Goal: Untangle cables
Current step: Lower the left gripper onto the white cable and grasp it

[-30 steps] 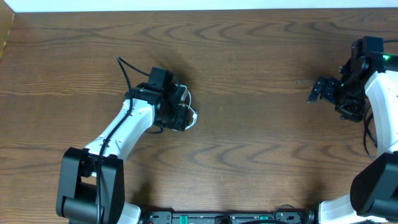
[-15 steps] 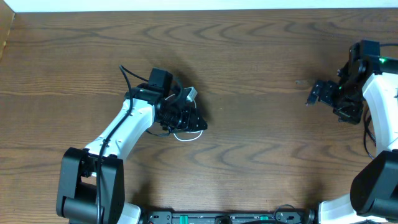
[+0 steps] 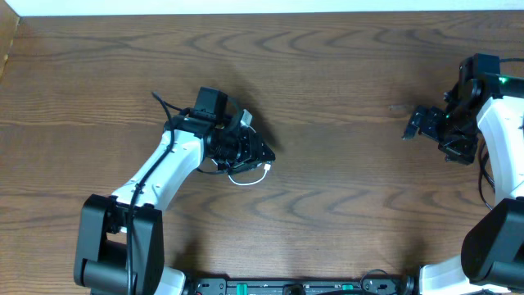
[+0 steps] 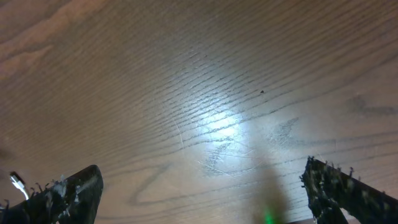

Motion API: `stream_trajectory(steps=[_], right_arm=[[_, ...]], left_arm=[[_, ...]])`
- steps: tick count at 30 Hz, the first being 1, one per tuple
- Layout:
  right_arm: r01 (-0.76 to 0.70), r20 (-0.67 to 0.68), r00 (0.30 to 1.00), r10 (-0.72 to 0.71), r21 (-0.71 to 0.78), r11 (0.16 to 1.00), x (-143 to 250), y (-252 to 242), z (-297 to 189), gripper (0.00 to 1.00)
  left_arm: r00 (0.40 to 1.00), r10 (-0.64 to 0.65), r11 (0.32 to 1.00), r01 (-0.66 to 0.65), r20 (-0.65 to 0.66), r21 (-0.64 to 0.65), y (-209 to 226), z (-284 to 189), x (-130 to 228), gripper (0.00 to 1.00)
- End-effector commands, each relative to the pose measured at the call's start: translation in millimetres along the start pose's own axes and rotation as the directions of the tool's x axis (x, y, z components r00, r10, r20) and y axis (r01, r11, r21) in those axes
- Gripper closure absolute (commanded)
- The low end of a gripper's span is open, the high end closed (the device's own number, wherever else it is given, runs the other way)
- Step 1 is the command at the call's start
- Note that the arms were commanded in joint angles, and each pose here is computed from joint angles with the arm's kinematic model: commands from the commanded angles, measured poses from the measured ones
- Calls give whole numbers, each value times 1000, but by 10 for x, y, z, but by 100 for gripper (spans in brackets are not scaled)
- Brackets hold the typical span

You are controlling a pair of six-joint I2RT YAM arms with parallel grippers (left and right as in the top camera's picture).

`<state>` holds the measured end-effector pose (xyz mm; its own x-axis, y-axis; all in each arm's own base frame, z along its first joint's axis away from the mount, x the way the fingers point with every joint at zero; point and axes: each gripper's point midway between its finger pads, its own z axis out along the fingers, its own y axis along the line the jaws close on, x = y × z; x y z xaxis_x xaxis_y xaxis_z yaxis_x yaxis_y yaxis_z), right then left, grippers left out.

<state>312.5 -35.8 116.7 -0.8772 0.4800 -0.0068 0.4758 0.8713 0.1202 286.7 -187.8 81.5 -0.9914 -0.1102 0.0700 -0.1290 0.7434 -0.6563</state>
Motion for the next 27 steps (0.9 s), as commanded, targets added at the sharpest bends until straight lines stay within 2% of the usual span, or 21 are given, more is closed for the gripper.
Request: stream_trajectory(steps=[1, 4, 9, 13, 17, 23, 27], right_arm=[[22, 4, 1000, -22, 7, 1000, 9, 4, 4, 1], [22, 7, 1000, -22, 7, 1000, 1, 6, 4, 1], [22, 10, 1000, -22, 6, 1000, -7, 9, 4, 1], [21, 10, 1000, -21, 5, 1000, -7, 7, 4, 1], [21, 8, 1000, -21, 6, 1000, -3, 6, 4, 1], [21, 6, 1000, -21, 7, 1000, 2, 4, 4, 1], [21, 6, 1000, -21, 6, 1000, 2, 5, 4, 1]], left_arm=[[989, 21, 997, -10, 148, -74, -63, -282, -176, 41], [959, 38, 983, 14, 280, -183, 9, -581, -226, 38], [944, 38, 973, 40, 329, -226, 38, -762, -159, 38], [942, -101, 959, 178, 321, -220, 170, -681, -85, 37], [903, -247, 910, 341, 353, -237, 375, -569, -133, 37], [862, -377, 858, 463, 339, -222, 519, -317, -229, 37], [862, -403, 862, 471, 307, -188, 496, -178, -290, 37]])
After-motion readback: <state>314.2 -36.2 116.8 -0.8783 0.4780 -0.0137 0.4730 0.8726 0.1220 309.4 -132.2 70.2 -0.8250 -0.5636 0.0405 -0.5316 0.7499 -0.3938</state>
